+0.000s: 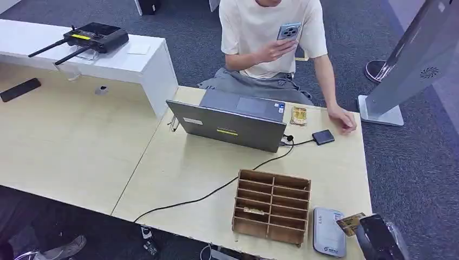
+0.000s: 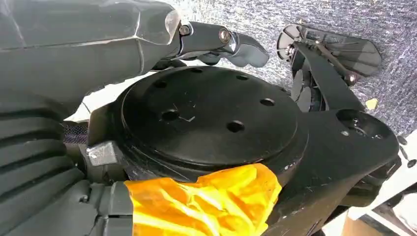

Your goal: Pass the card to the sensor for recognition and then transmit it.

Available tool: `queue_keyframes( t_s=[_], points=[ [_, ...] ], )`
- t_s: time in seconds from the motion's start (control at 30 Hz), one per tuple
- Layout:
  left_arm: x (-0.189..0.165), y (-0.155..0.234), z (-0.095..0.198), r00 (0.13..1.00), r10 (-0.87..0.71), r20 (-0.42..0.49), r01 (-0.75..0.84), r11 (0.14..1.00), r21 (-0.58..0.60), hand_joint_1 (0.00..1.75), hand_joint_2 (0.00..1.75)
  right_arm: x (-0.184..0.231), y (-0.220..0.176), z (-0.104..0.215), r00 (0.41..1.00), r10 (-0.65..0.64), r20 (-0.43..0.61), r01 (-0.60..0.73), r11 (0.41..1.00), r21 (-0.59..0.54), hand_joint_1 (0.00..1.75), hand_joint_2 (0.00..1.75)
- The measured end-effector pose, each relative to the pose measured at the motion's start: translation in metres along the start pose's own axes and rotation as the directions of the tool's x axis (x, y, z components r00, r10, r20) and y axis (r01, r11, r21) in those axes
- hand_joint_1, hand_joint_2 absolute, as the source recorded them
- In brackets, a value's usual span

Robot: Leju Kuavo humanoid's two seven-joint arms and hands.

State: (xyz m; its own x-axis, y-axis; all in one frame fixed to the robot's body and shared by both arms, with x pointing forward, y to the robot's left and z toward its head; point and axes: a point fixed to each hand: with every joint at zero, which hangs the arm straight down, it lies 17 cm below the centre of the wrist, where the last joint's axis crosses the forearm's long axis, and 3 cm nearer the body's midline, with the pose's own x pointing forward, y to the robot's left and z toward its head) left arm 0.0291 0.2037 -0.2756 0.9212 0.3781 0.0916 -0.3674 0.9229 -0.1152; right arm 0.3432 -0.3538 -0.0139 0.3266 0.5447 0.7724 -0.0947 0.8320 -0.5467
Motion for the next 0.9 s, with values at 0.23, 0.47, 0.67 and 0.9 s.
queue_keyframes(
  t_s=[0.23,0.47,0.67,0.9],
  points=[
    [0.000,0.000,0.000,1.000,0.000,-0.002,0.000,1.000,-0.001,0.00,1.75,-0.007,0.000,0.000,1.000,0.013,-0.016,-0.013,1.000,0.011,1.75,1.75],
    [0.000,0.001,0.000,1.000,0.000,-0.008,0.000,1.000,-0.004,0.00,1.75,-0.015,0.004,0.001,0.998,0.035,-0.043,-0.033,0.998,0.046,1.75,1.75],
    [0.001,0.001,0.000,1.000,0.000,-0.009,0.000,1.000,-0.005,0.00,1.75,-0.012,0.008,0.002,0.999,0.030,-0.034,-0.028,0.997,0.065,1.75,1.75],
    [0.001,0.001,0.000,1.000,0.001,-0.008,-0.001,1.000,-0.005,0.00,1.75,0.012,0.004,0.000,0.999,0.039,0.037,-0.040,0.998,0.049,1.75,1.75]
  ],
)
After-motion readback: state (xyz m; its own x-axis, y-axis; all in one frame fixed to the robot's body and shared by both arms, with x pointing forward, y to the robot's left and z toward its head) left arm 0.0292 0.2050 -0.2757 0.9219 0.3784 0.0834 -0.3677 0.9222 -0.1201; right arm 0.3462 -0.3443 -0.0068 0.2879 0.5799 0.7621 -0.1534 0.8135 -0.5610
